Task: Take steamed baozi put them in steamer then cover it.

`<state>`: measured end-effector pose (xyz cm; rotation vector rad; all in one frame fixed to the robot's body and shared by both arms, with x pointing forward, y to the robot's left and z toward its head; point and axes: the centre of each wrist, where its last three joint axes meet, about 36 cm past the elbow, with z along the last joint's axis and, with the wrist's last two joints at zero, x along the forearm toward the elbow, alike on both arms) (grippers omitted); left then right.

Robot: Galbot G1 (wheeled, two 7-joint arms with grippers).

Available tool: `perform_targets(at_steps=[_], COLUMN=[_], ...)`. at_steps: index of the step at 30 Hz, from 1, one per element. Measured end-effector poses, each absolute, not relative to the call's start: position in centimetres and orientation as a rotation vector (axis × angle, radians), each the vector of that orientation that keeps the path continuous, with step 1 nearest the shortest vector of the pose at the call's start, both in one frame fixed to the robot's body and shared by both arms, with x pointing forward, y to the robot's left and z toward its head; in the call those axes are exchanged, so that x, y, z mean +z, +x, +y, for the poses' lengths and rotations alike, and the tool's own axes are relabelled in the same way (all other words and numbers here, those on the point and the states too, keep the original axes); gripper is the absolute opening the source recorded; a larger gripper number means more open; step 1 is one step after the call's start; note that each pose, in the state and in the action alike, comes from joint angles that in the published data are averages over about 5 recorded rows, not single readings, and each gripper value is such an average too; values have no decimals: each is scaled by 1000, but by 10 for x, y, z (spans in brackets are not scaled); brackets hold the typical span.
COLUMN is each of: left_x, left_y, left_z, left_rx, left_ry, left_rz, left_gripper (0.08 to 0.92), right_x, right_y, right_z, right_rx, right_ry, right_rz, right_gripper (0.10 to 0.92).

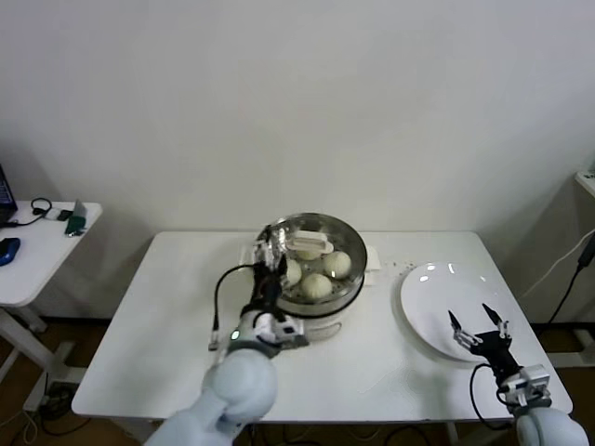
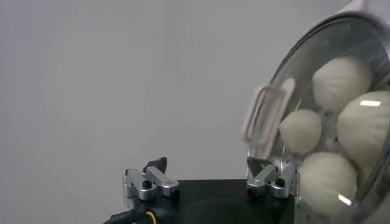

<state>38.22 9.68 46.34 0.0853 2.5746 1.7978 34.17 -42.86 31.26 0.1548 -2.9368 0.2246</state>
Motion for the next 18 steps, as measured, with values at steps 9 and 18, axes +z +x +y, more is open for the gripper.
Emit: perform_targets(at_steps=[9,18], left_x=[454,407], left_y=[361,341], left_z=[166,231], left_rx=[1468,908], left_ry=[-82,-40], left_rz=[2967,3195], left_gripper=[823,823], right_x=[319,321], right_y=[336,332], right_z=[-421,-409], right_rx=[205,191], right_ry=[193,249], right_rz=[-2963,-2984], right_gripper=[823,823])
